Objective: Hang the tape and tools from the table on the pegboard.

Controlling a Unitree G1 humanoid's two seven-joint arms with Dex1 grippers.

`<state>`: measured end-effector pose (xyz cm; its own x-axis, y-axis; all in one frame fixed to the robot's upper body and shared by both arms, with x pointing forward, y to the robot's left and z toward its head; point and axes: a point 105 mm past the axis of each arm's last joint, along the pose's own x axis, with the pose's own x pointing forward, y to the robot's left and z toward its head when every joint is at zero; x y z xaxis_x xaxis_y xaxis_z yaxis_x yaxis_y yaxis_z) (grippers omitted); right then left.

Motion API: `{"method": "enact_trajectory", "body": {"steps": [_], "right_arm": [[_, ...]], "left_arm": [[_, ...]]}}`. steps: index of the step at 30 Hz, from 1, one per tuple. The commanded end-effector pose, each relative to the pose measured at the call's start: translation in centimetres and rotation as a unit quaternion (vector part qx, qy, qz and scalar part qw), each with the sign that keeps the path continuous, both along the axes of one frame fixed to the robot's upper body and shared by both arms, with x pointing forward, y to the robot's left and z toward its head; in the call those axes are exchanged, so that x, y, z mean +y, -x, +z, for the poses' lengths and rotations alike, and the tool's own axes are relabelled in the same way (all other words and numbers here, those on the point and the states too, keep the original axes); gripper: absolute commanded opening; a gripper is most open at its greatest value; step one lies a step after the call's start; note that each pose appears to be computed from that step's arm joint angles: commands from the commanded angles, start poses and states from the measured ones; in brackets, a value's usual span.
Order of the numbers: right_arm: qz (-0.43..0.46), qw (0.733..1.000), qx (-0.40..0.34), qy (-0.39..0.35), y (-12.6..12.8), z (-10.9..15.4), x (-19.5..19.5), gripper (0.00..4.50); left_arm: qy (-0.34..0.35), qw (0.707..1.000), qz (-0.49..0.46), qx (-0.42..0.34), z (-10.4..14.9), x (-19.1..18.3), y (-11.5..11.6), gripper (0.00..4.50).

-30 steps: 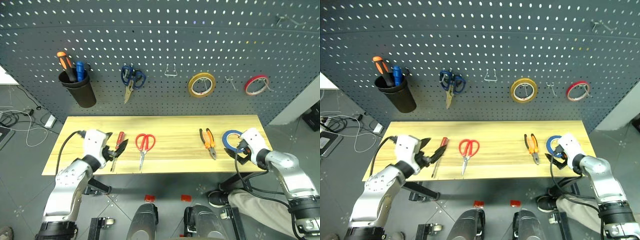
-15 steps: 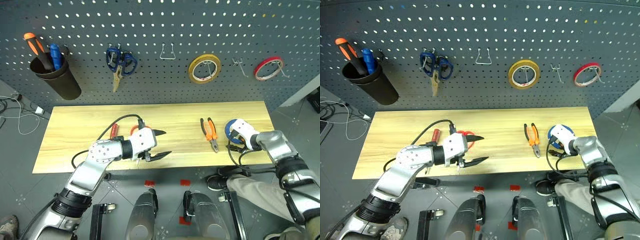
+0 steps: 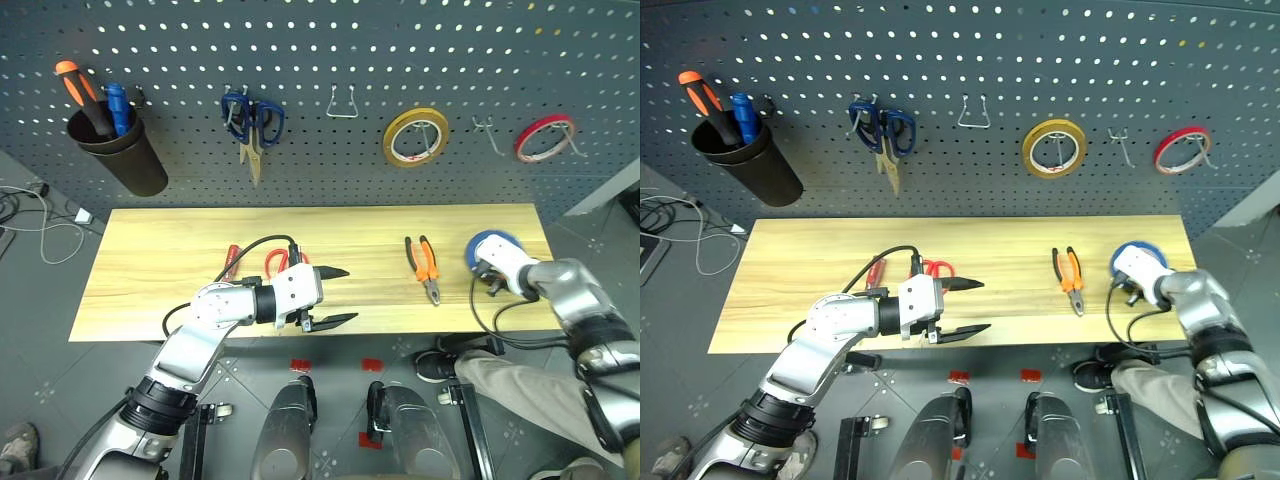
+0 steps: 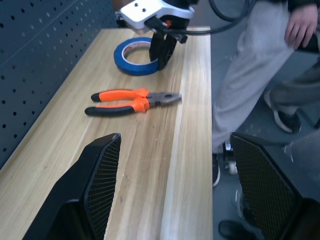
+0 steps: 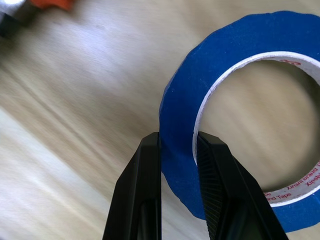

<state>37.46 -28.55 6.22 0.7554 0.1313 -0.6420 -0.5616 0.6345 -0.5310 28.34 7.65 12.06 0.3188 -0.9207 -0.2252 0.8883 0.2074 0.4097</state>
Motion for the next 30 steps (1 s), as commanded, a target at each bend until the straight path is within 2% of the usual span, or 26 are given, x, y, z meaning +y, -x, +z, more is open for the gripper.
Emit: {"method": "enact_trajectory", "body": {"steps": [1, 4, 6, 9, 13, 18, 25, 28, 30], "right_arm": [[0.000, 0.991, -0.136, 0.013, 2.0, 5.8, 1.0, 0.67], [0.023, 0.979, -0.202, 0.034, 5.0, 7.3, 3.7, 0.67], [0.052, 0.959, -0.270, 0.068, 6.4, 9.0, 6.0, 0.67], [0.075, 0.925, -0.363, 0.085, 6.8, 12.4, 8.2, 0.67], [0.070, 0.904, -0.418, 0.060, 4.4, 15.6, 8.2, 0.67], [0.086, 0.911, -0.403, 0.016, 0.9, 16.0, 8.1, 0.67], [0.100, 0.910, -0.401, -0.041, -1.2, 17.0, 9.2, 0.67], [0.078, 0.915, -0.386, -0.093, -1.1, 16.3, 9.4, 1.67], [0.067, 0.924, -0.360, -0.110, -0.3, 14.6, 9.6, 2.30]], "left_arm": [[0.057, 0.998, 0.005, -0.010, 2.4, -0.2, -0.1, 3.66], [0.087, 0.996, 0.019, -0.015, 3.7, -0.3, -0.7, 3.66], [0.114, 0.993, 0.028, -0.021, 5.0, -0.6, -1.2, 3.66], [0.142, 0.989, 0.033, -0.026, 6.5, -1.3, -1.7, 3.66], [0.143, 0.989, 0.030, -0.026, 6.6, -1.6, -1.9, 3.66], [0.139, 0.989, 0.038, -0.026, 6.4, -1.4, -1.9, 3.66], [0.131, 0.990, 0.053, -0.021, 5.8, -0.7, -1.9, 3.66], [0.119, 0.991, 0.064, -0.017, 5.0, -0.1, -2.1, 3.66], [0.098, 0.992, 0.070, -0.021, 4.2, 0.6, -2.1, 3.66]]}}
